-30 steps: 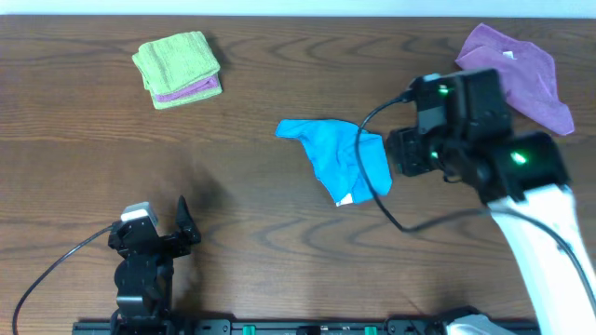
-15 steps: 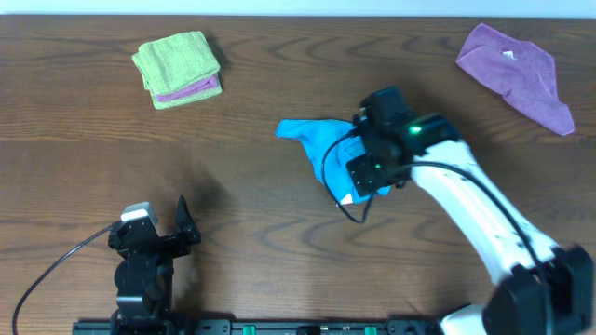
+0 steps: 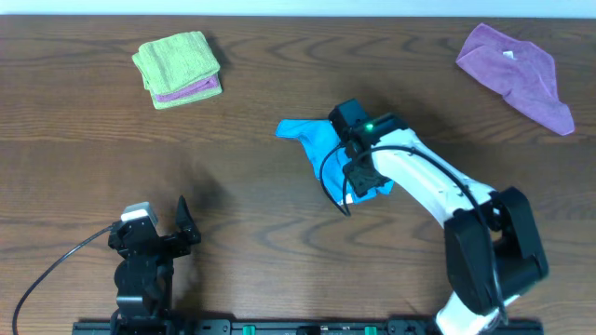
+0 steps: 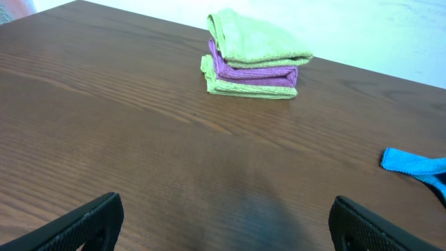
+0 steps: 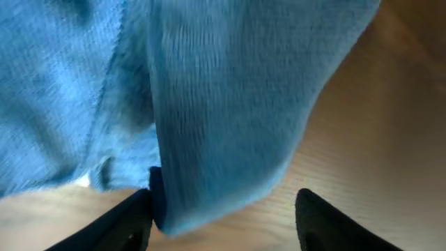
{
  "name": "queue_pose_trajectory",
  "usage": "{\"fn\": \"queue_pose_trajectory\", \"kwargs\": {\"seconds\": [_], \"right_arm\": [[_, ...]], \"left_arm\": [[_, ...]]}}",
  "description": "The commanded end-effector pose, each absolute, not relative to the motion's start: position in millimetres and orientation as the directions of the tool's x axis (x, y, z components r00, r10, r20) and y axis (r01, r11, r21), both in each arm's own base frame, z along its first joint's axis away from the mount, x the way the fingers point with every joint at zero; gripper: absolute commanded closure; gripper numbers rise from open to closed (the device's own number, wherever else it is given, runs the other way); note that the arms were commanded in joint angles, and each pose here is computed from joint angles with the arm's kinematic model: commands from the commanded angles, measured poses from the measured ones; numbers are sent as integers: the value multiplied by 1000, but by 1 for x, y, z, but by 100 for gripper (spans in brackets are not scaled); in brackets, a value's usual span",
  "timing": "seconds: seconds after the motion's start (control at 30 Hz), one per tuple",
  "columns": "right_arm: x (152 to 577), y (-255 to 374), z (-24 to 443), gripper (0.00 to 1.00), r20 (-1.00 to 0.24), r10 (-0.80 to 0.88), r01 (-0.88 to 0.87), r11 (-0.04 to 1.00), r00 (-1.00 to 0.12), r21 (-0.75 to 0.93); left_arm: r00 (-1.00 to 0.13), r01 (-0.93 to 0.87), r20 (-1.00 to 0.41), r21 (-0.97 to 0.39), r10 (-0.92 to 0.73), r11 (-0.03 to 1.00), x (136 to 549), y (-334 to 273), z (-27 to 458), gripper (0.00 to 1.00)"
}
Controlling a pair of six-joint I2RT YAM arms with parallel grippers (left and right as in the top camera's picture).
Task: Fold the cloth
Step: 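Lower the blue cloth onto the table with the right gripper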
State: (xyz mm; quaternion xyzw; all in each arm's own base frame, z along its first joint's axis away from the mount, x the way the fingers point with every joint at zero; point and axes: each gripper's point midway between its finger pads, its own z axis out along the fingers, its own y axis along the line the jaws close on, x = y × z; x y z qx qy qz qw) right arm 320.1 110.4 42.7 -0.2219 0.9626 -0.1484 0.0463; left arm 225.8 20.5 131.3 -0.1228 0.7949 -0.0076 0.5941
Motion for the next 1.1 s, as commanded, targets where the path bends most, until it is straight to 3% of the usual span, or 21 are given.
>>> {"fn": "queue_pose_trajectory", "kwargs": {"seconds": [0.0,0.27,0.57,0.77,0.83,0.9,0.93,1.0,1.07], "right_arm": [[327,104,42,36,-34,-438,-398,845,-899,-359],[324,125,41,36,-53,-451,-420,864,-891,-277],[349,101,55,43,-106,-453,-357,808,-885,-469],[358,90,57,46,-133,-427,-316,814,-895,-487],[360,85,58,55,-136,-415,-302,817,-900,-492],[360,81,58,82,-133,-405,-295,820,-905,-491],[361,79,58,89,-132,-401,-291,821,-907,-492],[361,79,58,98,-131,-400,-290,821,-907,-492],[361,79,58,99,-131,-401,-291,820,-907,-492]], "left_arm": [[-284,-204,-940,-133,-188,970,225,24,121,5],[-285,-204,-940,-132,-188,970,225,24,121,5],[-285,-204,-940,-132,-188,970,225,24,121,5],[-285,-204,-940,-132,-188,970,225,24,121,5],[-285,-204,-940,-132,-188,970,225,24,121,5],[-285,-204,-940,-132,-188,970,225,24,121,5],[-285,-204,-940,-132,-188,970,225,24,121,5],[-285,-204,-940,-132,-188,970,225,24,121,5],[-285,-204,-940,-132,-188,970,225,24,121,5]]}}
